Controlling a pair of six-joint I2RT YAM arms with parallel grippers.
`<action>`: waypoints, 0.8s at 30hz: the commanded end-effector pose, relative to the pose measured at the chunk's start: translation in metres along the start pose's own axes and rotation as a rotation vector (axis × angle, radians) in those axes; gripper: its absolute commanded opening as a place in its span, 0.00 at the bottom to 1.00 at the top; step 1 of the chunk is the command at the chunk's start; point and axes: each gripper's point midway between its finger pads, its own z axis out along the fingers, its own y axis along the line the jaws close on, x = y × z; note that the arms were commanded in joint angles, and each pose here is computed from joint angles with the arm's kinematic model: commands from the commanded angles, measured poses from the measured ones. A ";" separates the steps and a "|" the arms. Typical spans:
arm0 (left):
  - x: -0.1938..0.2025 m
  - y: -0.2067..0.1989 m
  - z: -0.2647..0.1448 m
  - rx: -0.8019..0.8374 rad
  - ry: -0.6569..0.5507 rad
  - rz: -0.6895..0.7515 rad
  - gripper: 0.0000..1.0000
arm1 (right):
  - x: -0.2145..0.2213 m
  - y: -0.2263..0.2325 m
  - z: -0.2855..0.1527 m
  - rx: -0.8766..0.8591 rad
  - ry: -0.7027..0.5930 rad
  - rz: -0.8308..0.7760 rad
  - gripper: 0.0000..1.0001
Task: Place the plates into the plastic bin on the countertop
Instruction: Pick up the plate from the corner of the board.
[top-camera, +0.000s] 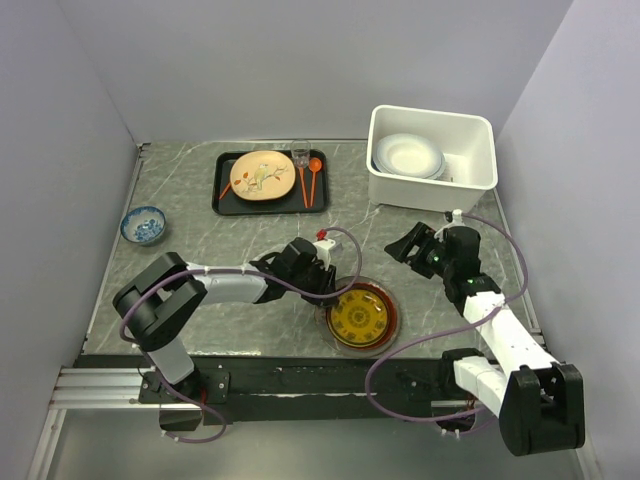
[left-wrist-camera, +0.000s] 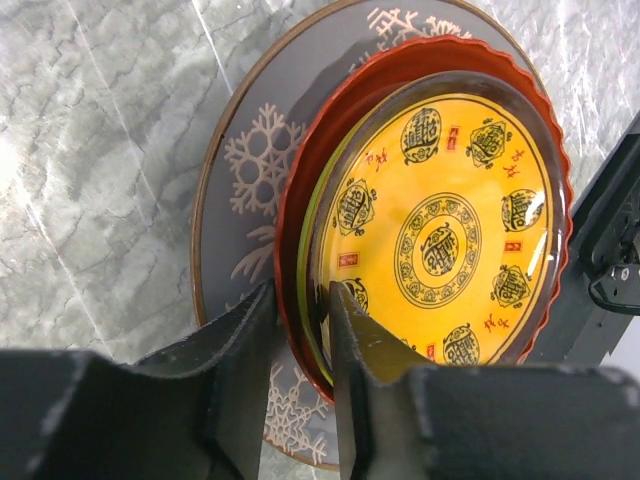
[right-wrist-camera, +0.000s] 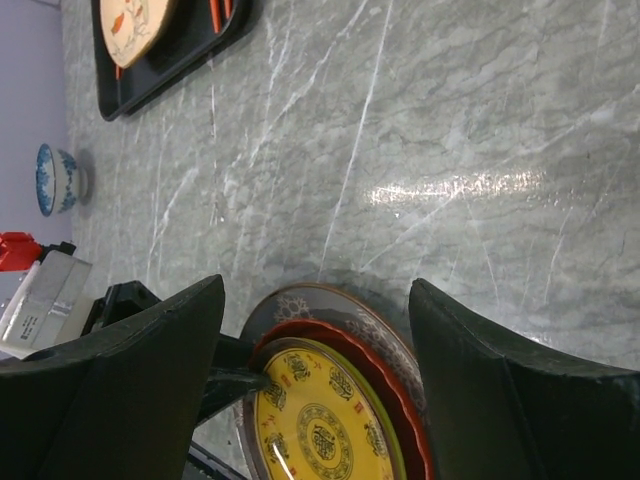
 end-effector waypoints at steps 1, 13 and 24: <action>-0.015 -0.009 0.001 0.011 -0.034 0.028 0.30 | -0.012 0.011 0.001 -0.028 -0.023 -0.042 0.81; -0.038 0.007 -0.009 -0.138 -0.102 -0.009 0.16 | -0.003 0.008 -0.002 -0.029 0.008 -0.057 0.81; -0.048 0.015 -0.019 -0.174 -0.160 -0.055 0.01 | 0.018 0.010 -0.004 -0.084 0.082 -0.050 0.80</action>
